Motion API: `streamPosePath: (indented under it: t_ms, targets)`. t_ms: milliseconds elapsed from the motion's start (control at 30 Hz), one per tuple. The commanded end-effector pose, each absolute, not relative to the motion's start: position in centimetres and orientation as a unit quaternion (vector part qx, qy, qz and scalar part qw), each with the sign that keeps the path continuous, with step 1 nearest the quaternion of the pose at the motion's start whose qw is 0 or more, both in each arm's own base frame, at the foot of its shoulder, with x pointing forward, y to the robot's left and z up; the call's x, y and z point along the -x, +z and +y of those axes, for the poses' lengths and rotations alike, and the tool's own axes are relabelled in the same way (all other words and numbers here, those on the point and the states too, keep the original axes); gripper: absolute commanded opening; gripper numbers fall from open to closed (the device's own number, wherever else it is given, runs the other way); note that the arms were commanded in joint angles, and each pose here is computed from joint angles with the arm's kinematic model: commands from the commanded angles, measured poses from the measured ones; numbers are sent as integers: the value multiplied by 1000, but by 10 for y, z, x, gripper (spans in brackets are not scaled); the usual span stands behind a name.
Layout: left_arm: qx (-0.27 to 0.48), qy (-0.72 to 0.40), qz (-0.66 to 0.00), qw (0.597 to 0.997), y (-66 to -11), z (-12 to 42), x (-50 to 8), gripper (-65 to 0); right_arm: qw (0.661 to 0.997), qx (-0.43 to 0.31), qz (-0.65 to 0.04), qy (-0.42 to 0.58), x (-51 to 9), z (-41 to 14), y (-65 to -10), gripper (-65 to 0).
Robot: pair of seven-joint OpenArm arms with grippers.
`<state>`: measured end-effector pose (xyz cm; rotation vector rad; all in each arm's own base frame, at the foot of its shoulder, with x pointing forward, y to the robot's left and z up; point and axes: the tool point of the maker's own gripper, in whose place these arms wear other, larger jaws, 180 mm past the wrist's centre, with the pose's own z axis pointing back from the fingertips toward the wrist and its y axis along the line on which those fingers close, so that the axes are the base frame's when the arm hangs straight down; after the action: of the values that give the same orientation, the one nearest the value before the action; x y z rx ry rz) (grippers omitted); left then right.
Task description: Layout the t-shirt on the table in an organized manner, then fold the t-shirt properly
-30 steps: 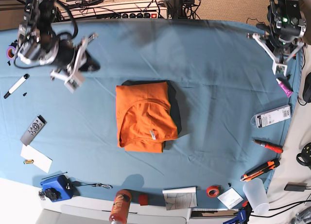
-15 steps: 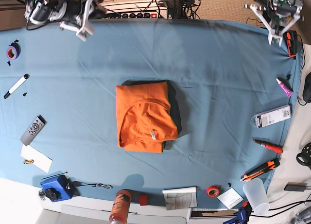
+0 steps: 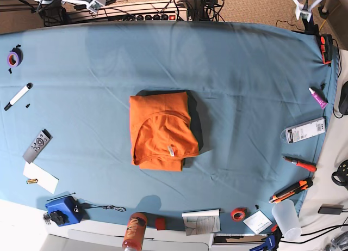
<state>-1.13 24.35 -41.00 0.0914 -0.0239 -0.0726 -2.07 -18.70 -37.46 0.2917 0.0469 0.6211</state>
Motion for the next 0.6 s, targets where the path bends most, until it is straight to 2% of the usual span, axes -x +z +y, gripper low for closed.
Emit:
streamPosePath:
  t_ms: [0, 267, 567]
  targets:
    - [-41, -35, -2, 999, -410, 243, 19, -650, 940, -145, 24, 307, 23, -188, -373, -650]
    - [11, -12, 50, 999, -442, 223, 60, -650, 953, -147, 85, 250, 53, -213, -404, -650]
    - [18, 35, 87, 995, -486, 234, 74, -650, 961, -134, 145, 192, 63, -245, -449, -650]
